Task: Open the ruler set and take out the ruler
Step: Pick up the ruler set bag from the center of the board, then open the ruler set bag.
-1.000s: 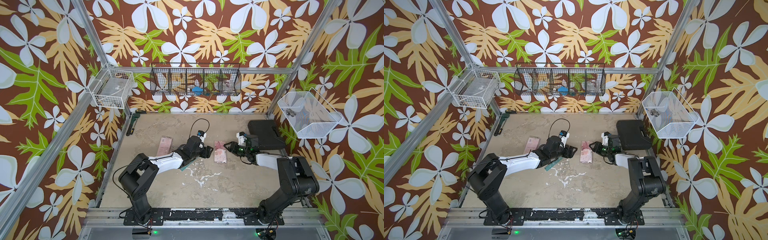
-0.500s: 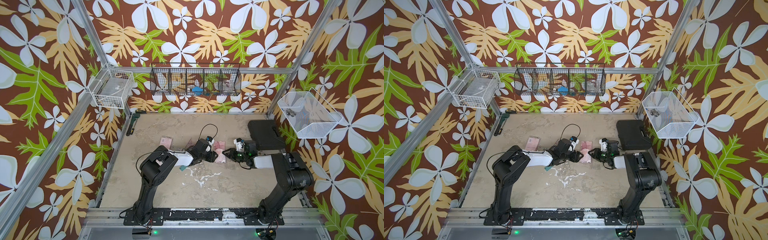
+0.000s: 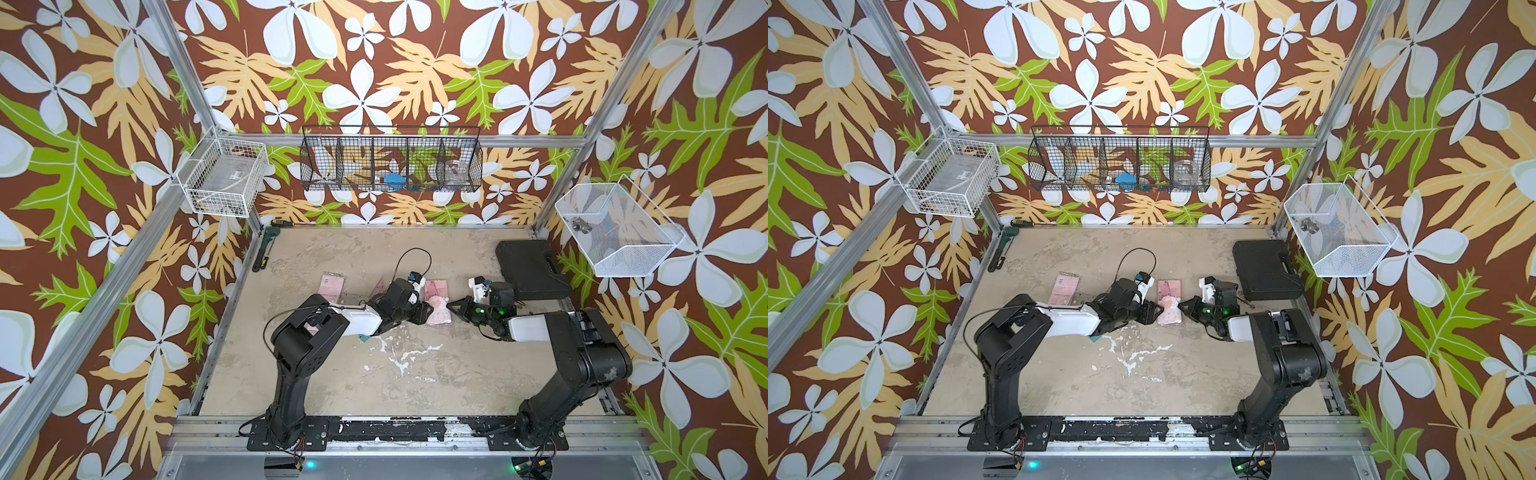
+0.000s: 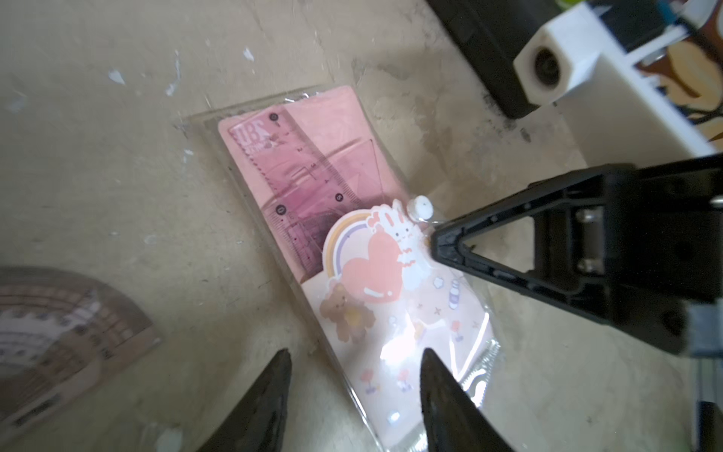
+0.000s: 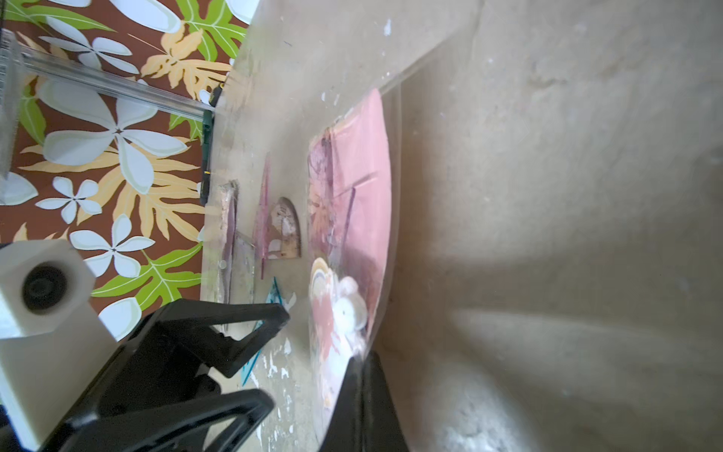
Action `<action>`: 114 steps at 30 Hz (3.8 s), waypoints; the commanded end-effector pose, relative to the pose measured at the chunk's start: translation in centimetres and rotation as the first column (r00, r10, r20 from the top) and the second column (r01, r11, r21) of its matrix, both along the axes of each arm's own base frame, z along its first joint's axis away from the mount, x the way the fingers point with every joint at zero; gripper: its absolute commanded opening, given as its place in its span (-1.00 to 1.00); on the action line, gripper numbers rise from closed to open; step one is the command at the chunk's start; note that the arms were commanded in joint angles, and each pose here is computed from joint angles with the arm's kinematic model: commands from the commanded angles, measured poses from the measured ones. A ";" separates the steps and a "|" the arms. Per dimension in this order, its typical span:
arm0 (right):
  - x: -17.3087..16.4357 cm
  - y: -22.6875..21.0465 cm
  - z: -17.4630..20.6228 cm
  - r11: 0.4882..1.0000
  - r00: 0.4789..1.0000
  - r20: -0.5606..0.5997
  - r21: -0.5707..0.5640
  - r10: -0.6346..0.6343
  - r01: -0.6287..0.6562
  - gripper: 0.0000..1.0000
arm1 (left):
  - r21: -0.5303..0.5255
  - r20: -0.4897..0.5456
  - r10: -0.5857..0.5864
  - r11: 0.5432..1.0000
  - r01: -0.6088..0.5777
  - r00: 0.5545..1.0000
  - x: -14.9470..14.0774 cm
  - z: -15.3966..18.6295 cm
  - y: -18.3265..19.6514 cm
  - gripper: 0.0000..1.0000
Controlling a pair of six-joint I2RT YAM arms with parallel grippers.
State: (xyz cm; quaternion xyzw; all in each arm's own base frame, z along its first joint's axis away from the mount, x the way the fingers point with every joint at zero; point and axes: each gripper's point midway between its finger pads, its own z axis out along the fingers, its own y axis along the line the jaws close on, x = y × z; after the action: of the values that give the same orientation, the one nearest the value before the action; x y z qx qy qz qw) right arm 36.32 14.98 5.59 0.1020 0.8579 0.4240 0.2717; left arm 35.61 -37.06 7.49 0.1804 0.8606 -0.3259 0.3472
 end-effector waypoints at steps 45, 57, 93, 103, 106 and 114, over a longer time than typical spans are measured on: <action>-8.6 13.5 19.0 0.921 0.708 0.666 0.081 0.235 -0.381 -0.73 | -0.676 0.252 -0.032 0.709 0.200 0.967 -8.0 17.3 10.8 -0.89; -6.2 9.6 19.0 0.910 0.709 0.668 -0.404 0.224 0.093 0.33 | -0.405 0.222 0.104 0.914 -0.005 0.969 -6.0 14.9 9.8 -1.00; -2.3 12.9 13.9 0.720 0.771 0.565 -0.661 0.293 0.210 -0.82 | -0.386 0.244 0.066 0.922 0.035 0.967 -6.7 15.3 9.3 -1.00; -1.5 11.9 13.4 0.760 0.797 0.539 -0.628 0.272 0.165 -1.00 | -0.379 0.251 0.075 0.925 0.027 0.965 -6.7 15.2 9.5 -1.00; -1.7 11.3 13.8 0.801 0.799 0.544 -0.582 0.256 0.140 -1.00 | -0.379 0.244 0.084 0.925 0.016 0.966 -6.7 14.9 9.7 -1.00; -4.6 9.7 16.9 0.952 0.730 0.635 -0.299 0.253 -0.070 -1.00 | -0.415 0.267 0.077 0.909 0.043 0.961 -7.3 15.6 10.0 -1.00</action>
State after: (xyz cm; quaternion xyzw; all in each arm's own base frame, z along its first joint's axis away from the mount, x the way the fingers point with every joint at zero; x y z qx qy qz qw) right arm 33.43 23.00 19.70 -0.1412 0.8035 0.2294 0.5309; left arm 28.49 -27.00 21.45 0.1303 0.7401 -0.4524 0.4801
